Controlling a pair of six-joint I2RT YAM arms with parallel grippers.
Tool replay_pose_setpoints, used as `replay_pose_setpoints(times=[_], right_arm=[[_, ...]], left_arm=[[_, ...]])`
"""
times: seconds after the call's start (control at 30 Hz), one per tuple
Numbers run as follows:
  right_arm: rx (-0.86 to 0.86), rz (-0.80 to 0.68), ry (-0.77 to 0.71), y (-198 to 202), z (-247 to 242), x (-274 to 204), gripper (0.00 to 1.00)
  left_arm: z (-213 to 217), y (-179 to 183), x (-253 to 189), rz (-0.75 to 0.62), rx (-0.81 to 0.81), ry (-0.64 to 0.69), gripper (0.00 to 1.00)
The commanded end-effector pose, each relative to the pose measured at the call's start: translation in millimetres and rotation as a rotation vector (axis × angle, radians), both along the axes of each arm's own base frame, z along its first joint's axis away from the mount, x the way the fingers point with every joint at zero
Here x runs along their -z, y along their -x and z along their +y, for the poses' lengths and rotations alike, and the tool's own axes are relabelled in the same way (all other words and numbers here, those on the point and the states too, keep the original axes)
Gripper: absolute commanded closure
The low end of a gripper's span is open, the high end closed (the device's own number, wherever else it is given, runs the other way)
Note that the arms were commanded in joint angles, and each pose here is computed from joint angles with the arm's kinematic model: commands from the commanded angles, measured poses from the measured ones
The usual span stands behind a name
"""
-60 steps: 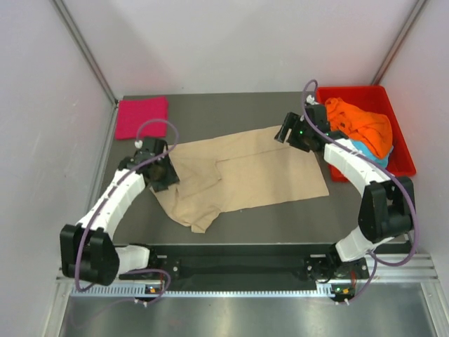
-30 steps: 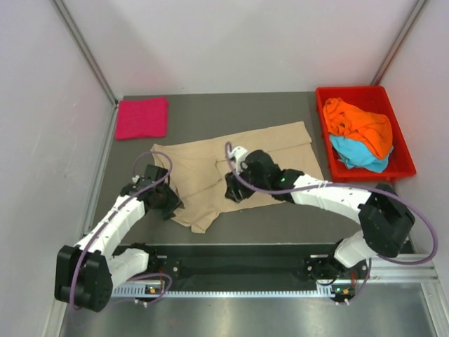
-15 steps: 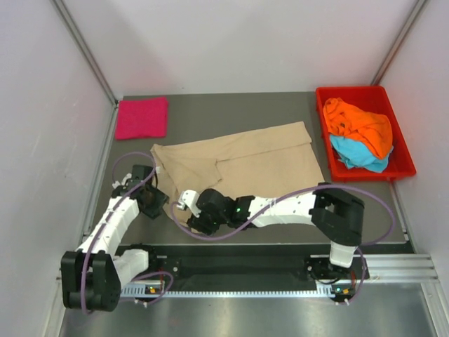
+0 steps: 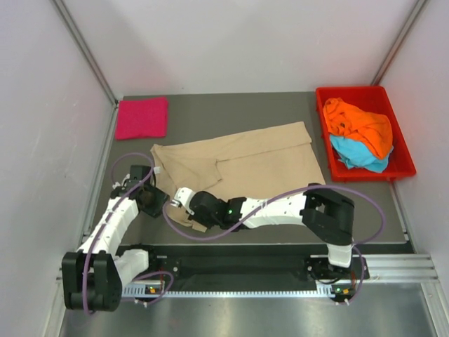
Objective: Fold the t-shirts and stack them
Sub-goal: Fold the tshirt
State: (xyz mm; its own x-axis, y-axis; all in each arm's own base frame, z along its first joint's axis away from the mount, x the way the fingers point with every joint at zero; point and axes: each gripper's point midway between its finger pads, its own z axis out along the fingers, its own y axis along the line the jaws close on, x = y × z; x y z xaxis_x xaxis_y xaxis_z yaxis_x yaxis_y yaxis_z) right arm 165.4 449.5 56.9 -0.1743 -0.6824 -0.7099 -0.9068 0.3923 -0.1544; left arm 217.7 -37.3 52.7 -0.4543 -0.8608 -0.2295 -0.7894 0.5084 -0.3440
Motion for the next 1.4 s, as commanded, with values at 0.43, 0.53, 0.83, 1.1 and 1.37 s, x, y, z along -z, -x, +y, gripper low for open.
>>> replay_pose_setpoints(times=[0.43, 0.53, 0.83, 1.1, 1.37], right_arm=[[0.419, 0.285, -0.285, -77.7, -38.8, -44.2, 1.0], [0.447, 0.337, -0.294, -85.7, -42.1, -39.0, 1.0], [0.471, 0.398, -0.282, -90.9, -43.9, -27.2, 1.0], [0.499, 0.443, -0.275, -94.9, -48.0, -18.7, 1.0], [0.52, 0.491, -0.269, -99.2, -50.5, -8.3, 1.0]], left_arm=[[-38.3, -4.4, -36.0, -0.21, 0.331, 0.054, 0.55], [-53.4, -3.8, -42.3, -0.246, 0.383, 0.096, 0.56], [-86.7, -1.0, -46.9, -0.266, 0.486, 0.093, 0.53], [-97.3, 16.8, -9.9, -0.243, 0.517, 0.101, 0.6], [-103.4, 19.8, -7.0, -0.325, 0.597, 0.101, 0.54]])
